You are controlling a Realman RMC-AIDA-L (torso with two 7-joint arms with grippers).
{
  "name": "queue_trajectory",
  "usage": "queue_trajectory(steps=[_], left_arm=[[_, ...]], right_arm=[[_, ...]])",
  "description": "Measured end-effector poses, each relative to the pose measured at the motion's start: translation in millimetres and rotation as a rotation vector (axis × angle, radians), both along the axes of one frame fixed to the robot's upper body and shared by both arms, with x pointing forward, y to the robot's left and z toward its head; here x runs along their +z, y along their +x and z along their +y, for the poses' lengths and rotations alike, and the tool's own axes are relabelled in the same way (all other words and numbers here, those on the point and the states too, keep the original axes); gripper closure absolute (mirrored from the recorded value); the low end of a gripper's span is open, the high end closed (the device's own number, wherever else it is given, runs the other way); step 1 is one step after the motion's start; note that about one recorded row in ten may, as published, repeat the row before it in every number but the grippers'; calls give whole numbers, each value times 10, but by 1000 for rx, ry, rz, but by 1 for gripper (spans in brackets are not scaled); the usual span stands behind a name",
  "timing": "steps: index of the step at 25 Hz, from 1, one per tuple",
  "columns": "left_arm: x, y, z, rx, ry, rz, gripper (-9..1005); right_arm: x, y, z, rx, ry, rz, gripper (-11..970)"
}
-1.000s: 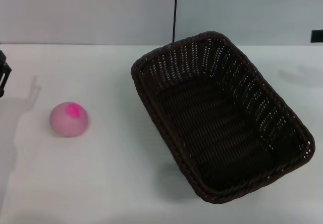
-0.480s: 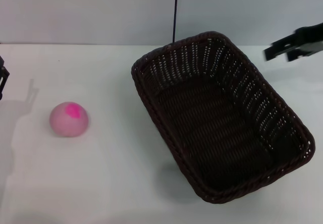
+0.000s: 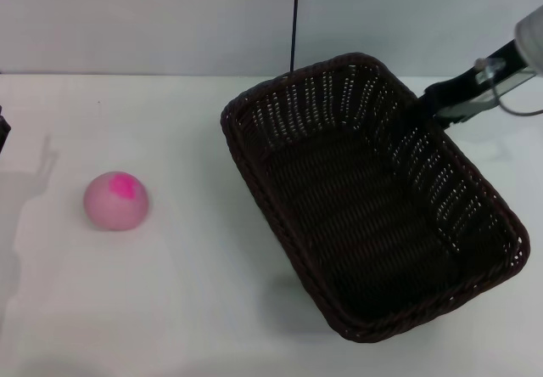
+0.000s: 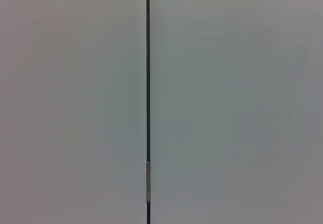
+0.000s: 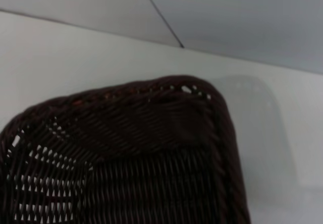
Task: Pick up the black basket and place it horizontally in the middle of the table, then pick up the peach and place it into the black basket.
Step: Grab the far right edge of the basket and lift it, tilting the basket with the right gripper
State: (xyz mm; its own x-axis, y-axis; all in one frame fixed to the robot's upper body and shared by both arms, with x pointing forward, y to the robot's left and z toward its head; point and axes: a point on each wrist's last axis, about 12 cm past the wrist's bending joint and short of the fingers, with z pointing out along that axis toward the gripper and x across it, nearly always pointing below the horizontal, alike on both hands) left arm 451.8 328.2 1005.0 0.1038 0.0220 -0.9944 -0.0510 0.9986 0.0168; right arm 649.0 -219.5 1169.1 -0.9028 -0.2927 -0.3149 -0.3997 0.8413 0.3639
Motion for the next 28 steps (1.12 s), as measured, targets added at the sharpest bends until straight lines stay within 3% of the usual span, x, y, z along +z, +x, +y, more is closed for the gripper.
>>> queue_trajectory(steps=[5,14,21,26,28], left_arm=[[0,-2,13,5,2,1,188],[-24,-86,49,22,0,6,193],[-23,-91,54,24,1,5,197],[-28,-108,67,29,6,8,200],[-35,-126,78,33,7,11,201]], right_arm=[[-91,-15,135,10,-3,11,257],[-128,-34,164,23,-21,14,265],[-139,-27,163,27,-28,-4,483],[-114,-27,195,78,-66,-27,726],[-94,-22,212,94,-85,-39,758]])
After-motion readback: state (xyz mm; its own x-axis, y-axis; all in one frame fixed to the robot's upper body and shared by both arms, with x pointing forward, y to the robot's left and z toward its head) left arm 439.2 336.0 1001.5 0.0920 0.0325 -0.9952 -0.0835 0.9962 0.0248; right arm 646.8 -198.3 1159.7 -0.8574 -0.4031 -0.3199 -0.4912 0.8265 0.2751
